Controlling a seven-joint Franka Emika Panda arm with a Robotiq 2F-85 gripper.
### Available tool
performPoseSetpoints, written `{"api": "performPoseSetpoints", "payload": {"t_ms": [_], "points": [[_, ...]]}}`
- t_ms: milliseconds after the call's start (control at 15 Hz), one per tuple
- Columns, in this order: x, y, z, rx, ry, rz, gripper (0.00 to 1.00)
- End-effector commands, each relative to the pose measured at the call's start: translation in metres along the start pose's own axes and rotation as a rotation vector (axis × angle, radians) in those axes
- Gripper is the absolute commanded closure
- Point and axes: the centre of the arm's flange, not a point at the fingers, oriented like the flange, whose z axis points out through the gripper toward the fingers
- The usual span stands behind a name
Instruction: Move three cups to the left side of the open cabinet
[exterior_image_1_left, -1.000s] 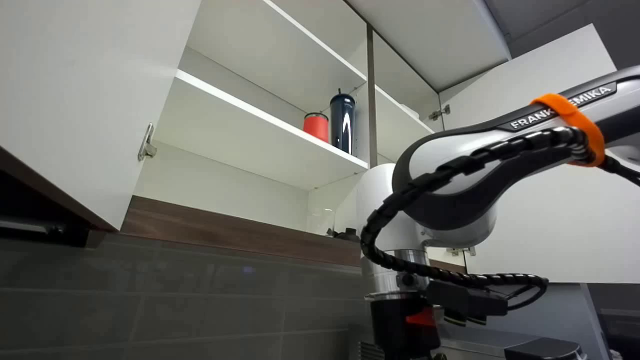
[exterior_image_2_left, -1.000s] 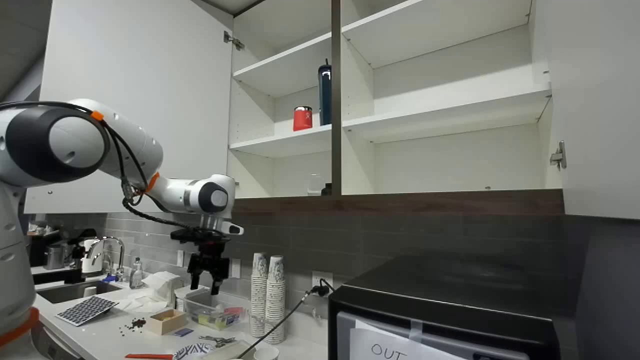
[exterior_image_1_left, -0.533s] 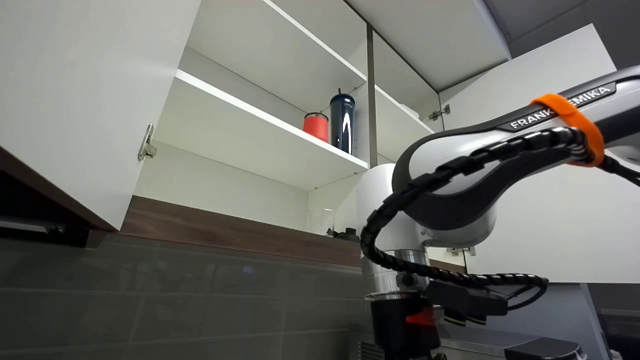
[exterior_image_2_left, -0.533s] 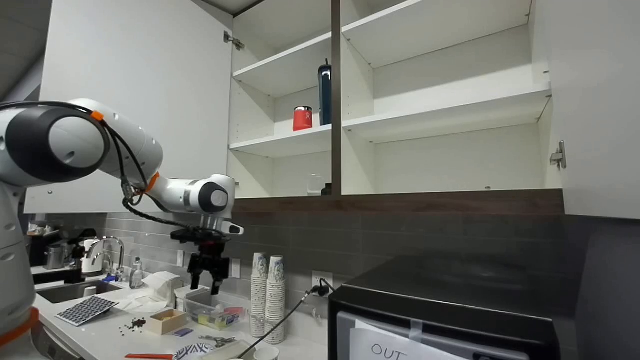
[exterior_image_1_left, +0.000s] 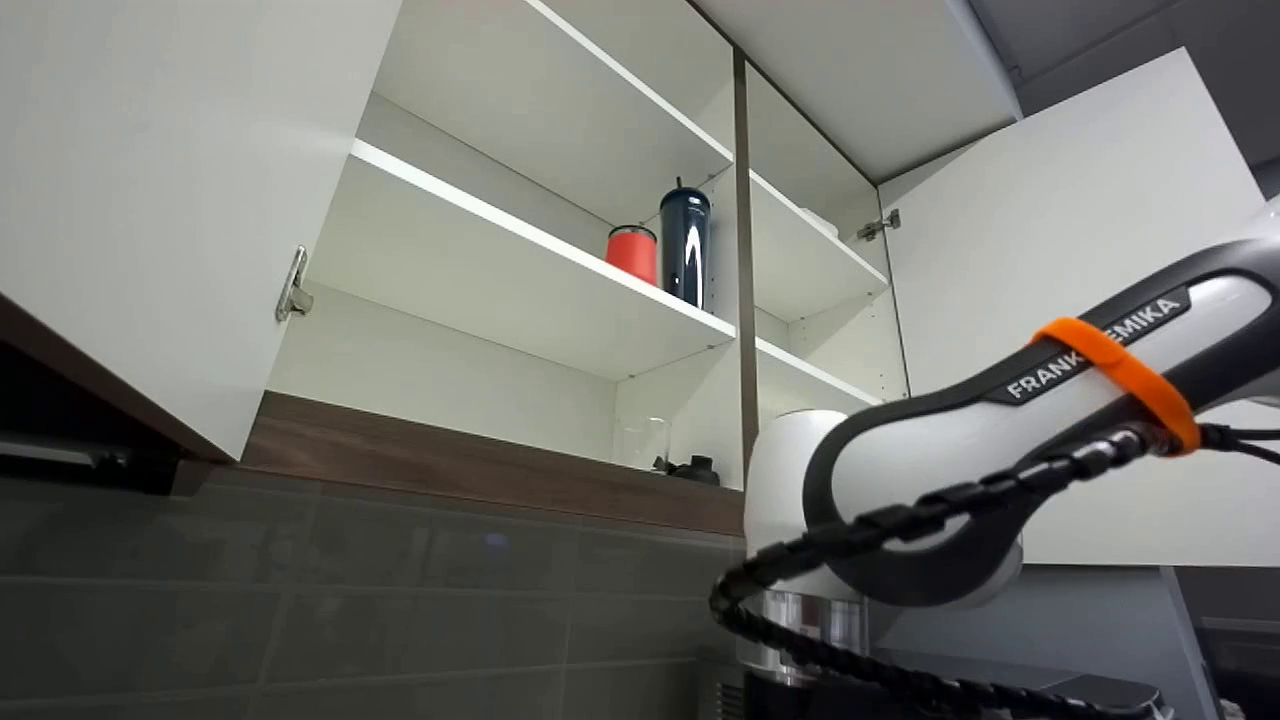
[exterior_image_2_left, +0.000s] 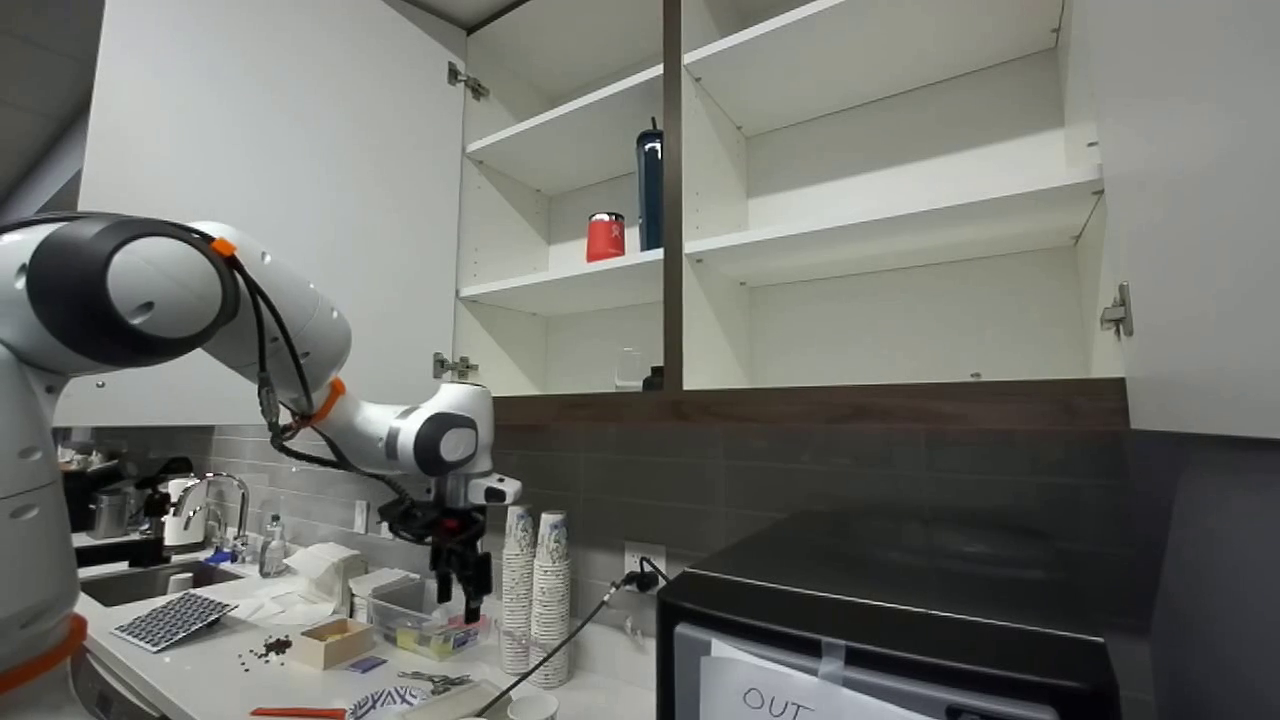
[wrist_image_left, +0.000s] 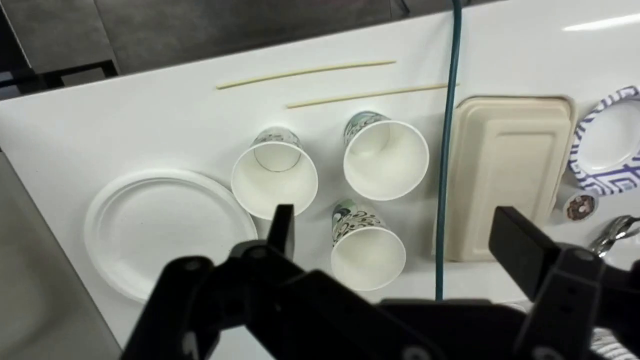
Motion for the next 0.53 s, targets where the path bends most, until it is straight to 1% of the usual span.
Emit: {"api": "performPoseSetpoints", "payload": {"t_ms": [0,133,267,333,467], "points": [[-0.006,0.025,0.042,-0.001,0.059,0.049,0.0],[-0.01,0.037,0.062,-0.023,0.077,0.071,0.0],[-0.014,0.047,0.085,-0.051,0.029,0.096,0.0],[-0.009,0.04,0.063,-0.026,0.039,0.063,0.0],[-0.013,0.047,0.078,-0.044,0.014,0.077,0.0]]}}
